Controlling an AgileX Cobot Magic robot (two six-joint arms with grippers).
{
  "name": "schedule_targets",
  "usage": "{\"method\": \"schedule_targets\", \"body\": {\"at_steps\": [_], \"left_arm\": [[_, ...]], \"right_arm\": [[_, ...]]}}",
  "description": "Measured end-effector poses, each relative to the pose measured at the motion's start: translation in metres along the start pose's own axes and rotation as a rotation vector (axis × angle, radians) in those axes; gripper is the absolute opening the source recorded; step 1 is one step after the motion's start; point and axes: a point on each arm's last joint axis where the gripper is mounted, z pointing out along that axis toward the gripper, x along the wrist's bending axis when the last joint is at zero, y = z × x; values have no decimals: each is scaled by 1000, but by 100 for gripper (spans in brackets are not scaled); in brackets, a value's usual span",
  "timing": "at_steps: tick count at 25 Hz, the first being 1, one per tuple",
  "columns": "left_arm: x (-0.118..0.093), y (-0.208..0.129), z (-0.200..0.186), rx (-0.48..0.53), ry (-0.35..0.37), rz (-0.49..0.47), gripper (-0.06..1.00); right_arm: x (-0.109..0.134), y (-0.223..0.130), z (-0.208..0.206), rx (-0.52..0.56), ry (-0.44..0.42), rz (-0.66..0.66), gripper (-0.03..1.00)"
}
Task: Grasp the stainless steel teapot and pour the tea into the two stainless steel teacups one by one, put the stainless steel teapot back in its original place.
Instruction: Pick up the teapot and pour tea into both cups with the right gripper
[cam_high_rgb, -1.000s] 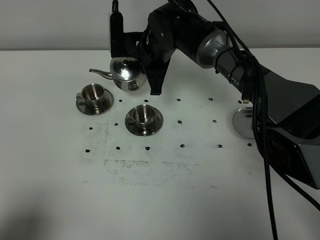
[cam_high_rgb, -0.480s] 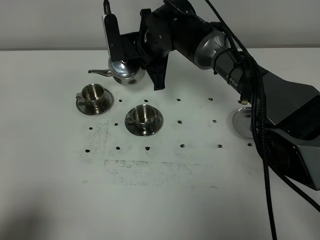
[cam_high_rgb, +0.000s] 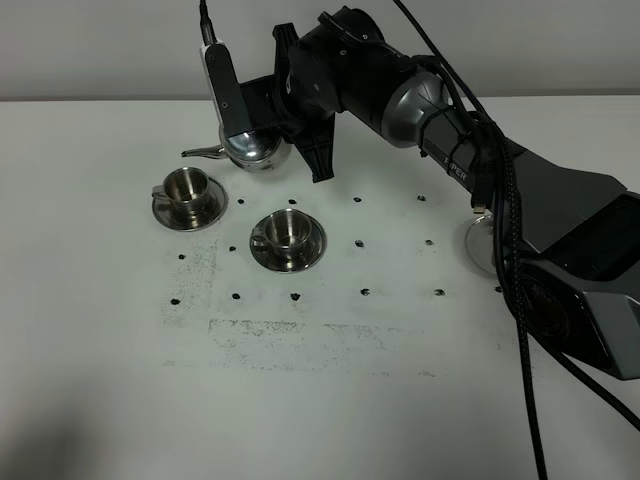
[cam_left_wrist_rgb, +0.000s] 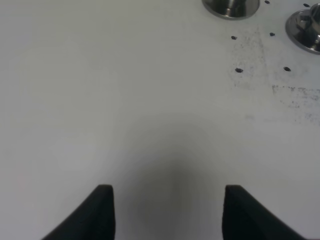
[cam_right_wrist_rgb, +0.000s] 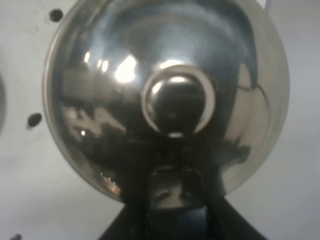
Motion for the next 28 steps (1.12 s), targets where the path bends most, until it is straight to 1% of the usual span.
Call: {"method": "schedule_targets", "body": {"at_steps": [5, 11, 15, 28], "left_arm": [[0, 0, 0, 0, 0, 0, 47], [0, 0, 0, 0, 0, 0, 47], [0, 0, 0, 0, 0, 0, 47], [0, 0, 0, 0, 0, 0, 47]], "right_arm": [[-2, 4, -1, 8, -40, -64, 20], [-2, 9, 3, 11, -78, -108, 20], [-1, 8, 8, 34, -83, -135, 20], [-1, 12, 7, 69, -108, -224, 20]]}}
